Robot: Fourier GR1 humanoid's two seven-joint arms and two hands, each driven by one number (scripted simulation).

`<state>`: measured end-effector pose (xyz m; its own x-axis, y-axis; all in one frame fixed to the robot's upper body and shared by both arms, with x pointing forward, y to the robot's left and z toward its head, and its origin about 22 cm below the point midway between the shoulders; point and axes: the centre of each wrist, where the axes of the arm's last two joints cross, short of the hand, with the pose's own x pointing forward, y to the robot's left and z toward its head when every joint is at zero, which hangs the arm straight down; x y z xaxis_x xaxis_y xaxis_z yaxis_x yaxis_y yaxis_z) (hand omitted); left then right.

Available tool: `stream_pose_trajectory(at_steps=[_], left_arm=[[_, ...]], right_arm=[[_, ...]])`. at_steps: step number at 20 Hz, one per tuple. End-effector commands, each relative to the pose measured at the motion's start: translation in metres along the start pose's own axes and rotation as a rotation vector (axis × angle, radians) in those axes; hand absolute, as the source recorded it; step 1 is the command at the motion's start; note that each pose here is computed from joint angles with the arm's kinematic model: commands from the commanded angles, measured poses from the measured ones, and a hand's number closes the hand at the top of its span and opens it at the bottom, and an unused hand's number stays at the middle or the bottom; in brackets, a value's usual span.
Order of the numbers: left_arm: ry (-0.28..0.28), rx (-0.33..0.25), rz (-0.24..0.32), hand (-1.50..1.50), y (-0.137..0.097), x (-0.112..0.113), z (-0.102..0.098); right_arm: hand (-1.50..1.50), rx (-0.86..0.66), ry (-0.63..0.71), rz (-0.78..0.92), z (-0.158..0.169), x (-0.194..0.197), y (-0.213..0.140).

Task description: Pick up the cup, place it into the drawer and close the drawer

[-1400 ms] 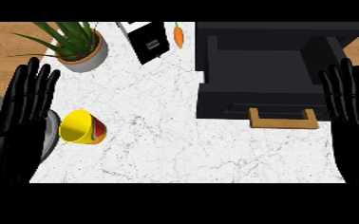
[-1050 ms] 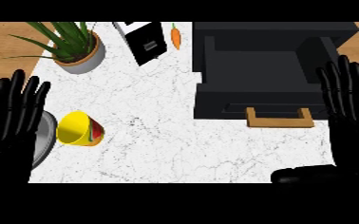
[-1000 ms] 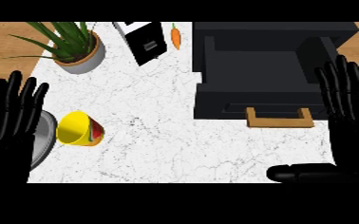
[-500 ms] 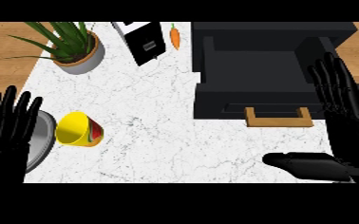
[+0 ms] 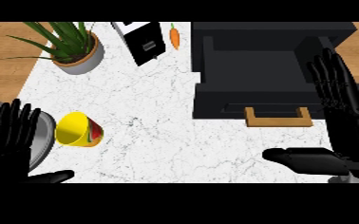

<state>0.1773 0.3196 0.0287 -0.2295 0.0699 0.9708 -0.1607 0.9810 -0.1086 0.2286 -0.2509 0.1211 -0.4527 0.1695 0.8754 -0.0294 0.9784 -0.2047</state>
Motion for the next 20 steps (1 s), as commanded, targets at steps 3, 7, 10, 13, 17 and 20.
stream_pose_trajectory(at_steps=[3,7,10,13,17,20], left_arm=[[0.053,0.084,-0.059,-1.5,0.017,-0.044,0.001],[0.097,0.091,-0.09,-1.5,0.043,-0.061,0.019],[0.111,0.134,-0.108,-1.5,0.061,-0.066,-0.005],[0.115,0.14,-0.118,-1.5,0.057,-0.1,0.003],[0.13,0.11,-0.088,-1.5,0.068,-0.129,0.014],[0.107,0.137,-0.078,-1.5,0.075,-0.145,0.017]], right_arm=[[-1.5,-0.004,-0.005,0.002,0.006,-0.02,-0.007],[-1.5,-0.007,-0.017,0.006,0.005,0.015,-0.008],[-1.5,-0.001,-0.001,-0.019,0.014,0.006,-0.013],[-1.5,-0.004,-0.009,-0.011,0.021,-0.001,-0.009],[-1.5,0.003,-0.001,0.004,-0.008,-0.01,0.018],[-1.5,-0.003,-0.003,-0.012,-0.009,-0.017,0.008]])
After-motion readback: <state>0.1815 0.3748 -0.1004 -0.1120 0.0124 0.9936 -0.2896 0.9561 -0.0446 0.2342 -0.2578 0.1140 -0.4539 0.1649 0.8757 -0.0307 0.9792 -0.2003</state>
